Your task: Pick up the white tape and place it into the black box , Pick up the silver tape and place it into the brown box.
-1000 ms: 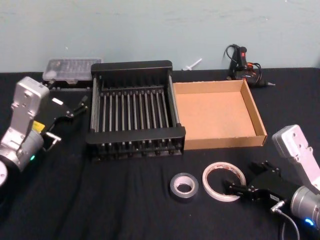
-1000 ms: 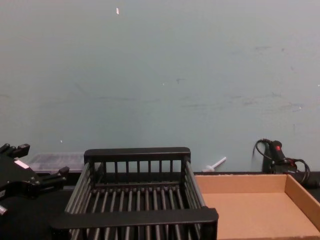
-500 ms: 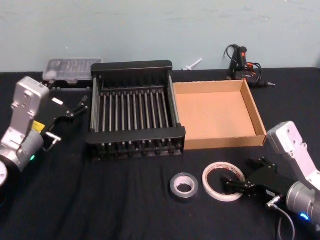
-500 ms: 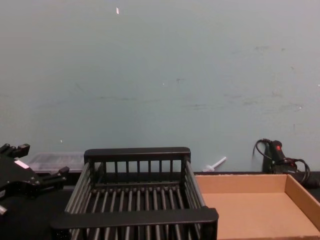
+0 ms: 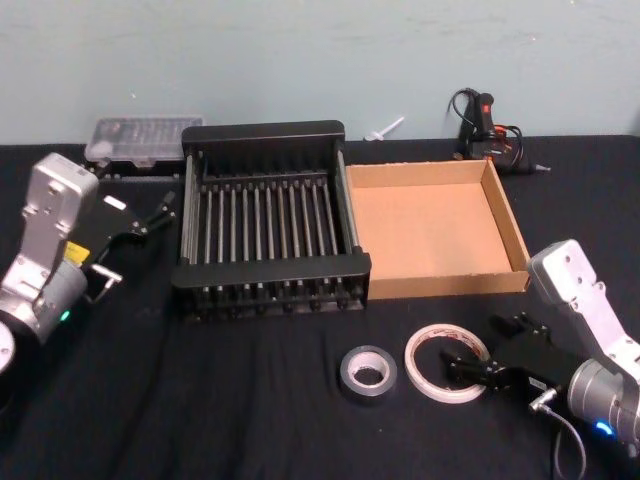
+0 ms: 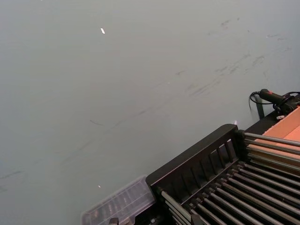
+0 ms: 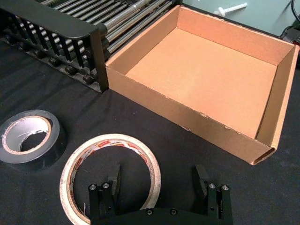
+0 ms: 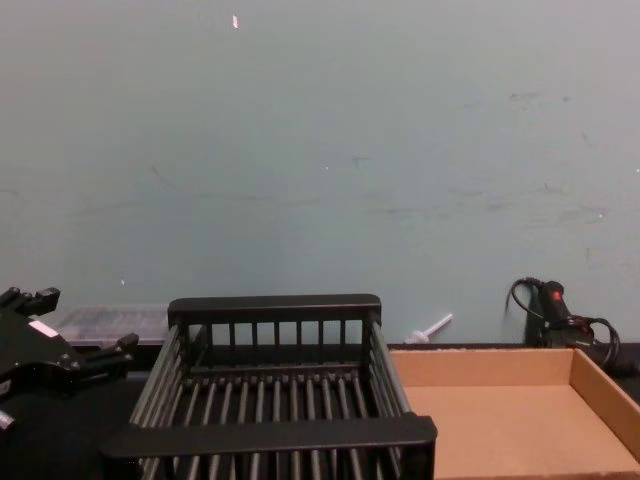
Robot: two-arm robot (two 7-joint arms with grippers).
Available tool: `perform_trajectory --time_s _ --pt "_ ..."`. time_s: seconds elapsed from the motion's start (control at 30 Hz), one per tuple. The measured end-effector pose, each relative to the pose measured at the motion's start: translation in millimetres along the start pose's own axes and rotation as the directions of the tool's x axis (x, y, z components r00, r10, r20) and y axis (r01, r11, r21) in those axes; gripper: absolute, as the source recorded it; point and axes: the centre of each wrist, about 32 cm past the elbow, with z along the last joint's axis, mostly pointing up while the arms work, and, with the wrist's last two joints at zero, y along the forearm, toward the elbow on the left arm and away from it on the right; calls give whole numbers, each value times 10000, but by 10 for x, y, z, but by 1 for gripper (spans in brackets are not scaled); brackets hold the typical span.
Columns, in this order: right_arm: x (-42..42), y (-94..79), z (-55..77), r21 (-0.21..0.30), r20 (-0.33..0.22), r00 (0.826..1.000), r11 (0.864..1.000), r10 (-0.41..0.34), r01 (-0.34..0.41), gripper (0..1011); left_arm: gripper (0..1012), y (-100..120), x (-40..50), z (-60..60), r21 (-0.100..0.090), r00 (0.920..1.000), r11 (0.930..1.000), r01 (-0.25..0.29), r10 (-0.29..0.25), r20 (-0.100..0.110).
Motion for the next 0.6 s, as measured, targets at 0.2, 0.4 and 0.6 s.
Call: perform_trajectory --time_s 0.2,0.4,0.6 --pt "-2 3 -4 4 -46 10000 10000 41 -41 1002 1001 0 0 0 0 10000 10000 0 0 0" --pt "-5 -2 -15 -16 -95 10000 10000 31 -31 1002 1002 0 0 0 -1 10000 10000 0 0 0" --pt "-13 -7 -18 -16 -75 10000 10000 11 -11 1002 1001 0 0 0 0 10000 10000 1 -1 0"
